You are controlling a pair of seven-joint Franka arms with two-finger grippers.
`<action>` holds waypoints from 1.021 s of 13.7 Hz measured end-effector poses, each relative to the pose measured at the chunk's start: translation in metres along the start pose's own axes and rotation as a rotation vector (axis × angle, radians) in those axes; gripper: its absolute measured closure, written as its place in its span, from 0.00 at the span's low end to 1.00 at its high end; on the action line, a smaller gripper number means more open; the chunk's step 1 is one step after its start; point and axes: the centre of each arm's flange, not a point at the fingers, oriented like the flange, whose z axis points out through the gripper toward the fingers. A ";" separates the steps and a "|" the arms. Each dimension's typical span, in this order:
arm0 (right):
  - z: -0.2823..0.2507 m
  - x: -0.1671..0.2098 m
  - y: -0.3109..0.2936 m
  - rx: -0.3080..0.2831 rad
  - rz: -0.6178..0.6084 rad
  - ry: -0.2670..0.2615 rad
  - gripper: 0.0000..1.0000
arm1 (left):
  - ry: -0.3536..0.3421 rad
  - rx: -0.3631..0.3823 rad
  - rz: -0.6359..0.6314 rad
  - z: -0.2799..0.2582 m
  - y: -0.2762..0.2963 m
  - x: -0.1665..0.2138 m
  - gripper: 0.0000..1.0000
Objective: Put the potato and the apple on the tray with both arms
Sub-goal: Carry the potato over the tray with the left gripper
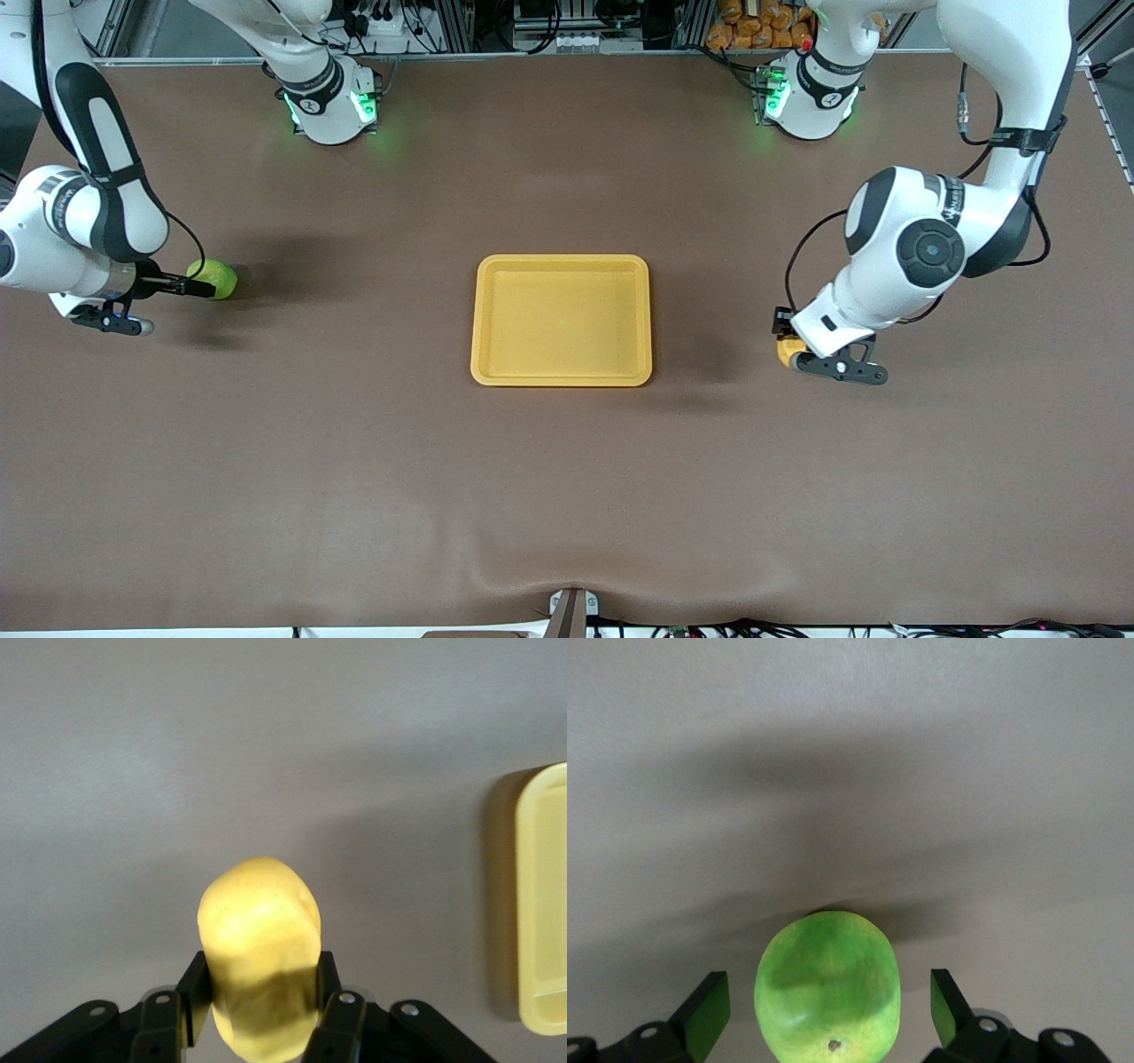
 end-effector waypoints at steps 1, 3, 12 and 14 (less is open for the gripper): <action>0.004 -0.001 0.000 0.000 0.000 -0.003 0.00 | 0.003 -0.002 -0.020 -0.001 0.015 0.001 0.49; 0.011 -0.003 0.000 0.000 0.000 -0.010 0.00 | 0.009 -0.009 -0.043 0.000 0.054 0.003 0.49; 0.028 -0.011 -0.002 0.003 -0.030 -0.030 0.19 | -0.026 -0.058 -0.186 0.045 0.204 0.012 0.49; 0.028 -0.011 -0.002 0.003 -0.036 -0.030 0.19 | -0.043 -0.060 -0.216 0.058 0.230 0.007 0.49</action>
